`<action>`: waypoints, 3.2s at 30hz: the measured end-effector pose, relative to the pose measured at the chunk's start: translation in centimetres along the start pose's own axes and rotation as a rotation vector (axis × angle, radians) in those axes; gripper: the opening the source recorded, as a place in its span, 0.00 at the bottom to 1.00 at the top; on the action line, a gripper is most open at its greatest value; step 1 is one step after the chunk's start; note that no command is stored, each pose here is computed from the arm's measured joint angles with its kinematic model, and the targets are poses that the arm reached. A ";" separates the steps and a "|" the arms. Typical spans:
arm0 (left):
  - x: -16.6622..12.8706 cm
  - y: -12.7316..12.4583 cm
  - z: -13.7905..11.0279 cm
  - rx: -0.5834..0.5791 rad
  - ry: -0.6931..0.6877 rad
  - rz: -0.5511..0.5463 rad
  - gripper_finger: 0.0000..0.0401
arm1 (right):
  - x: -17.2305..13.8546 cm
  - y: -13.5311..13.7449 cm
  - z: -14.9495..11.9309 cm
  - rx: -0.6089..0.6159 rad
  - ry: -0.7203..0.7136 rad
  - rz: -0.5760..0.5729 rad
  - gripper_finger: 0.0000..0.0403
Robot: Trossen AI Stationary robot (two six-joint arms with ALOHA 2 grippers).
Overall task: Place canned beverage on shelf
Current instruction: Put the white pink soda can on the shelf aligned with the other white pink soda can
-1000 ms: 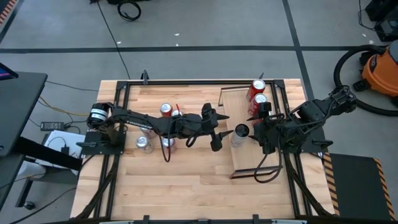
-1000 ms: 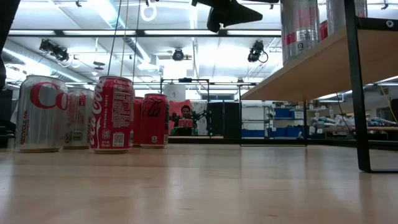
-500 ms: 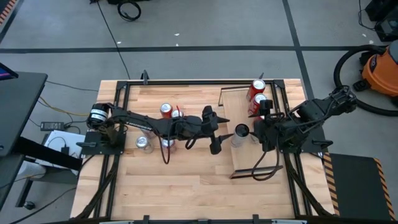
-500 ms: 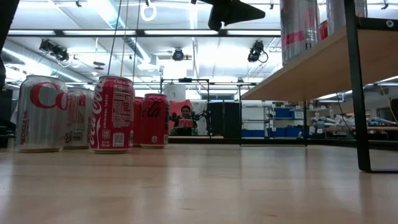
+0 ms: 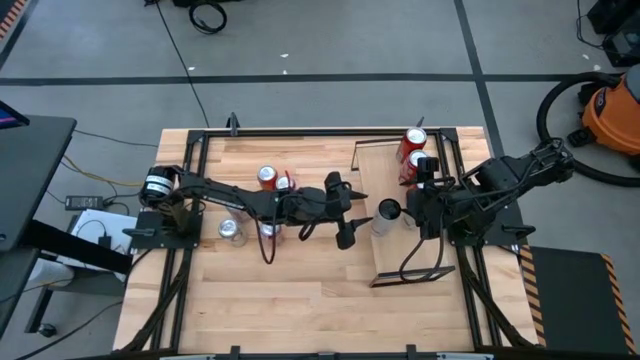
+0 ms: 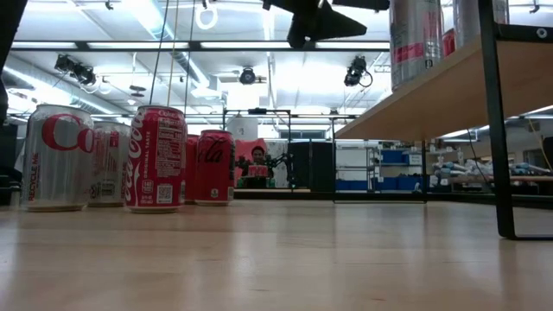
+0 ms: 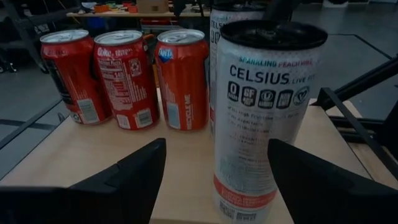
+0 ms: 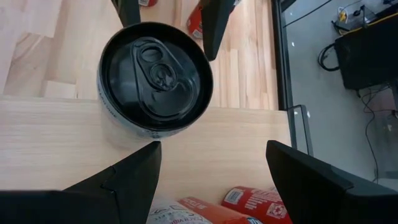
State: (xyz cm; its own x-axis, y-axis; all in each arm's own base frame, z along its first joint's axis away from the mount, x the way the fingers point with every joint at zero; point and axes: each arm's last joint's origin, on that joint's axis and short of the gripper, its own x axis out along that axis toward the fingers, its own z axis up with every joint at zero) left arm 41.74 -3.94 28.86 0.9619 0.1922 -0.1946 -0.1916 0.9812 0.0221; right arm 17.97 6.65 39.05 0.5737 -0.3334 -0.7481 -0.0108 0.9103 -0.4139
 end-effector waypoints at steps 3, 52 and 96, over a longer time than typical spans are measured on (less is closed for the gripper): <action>0.4 -0.1 -0.6 0.003 0.018 0.004 0.73 | -0.2 -0.1 0.1 0.005 -0.009 0.001 0.74; 2.0 -0.5 -2.6 0.010 0.025 0.004 0.73 | -3.0 -1.8 -0.1 0.054 -0.056 0.091 0.74; 2.0 -0.6 -2.5 0.017 0.025 0.003 0.73 | -2.6 -1.8 -1.2 0.129 0.108 0.235 0.68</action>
State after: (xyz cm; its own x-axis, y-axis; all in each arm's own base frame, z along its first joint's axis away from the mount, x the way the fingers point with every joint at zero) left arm 43.29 -4.14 25.96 0.9560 0.1950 -0.2192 -0.1910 0.9808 0.0393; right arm 15.48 5.60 41.13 0.4773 -0.1279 -0.8694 -0.0245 0.9870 -0.1586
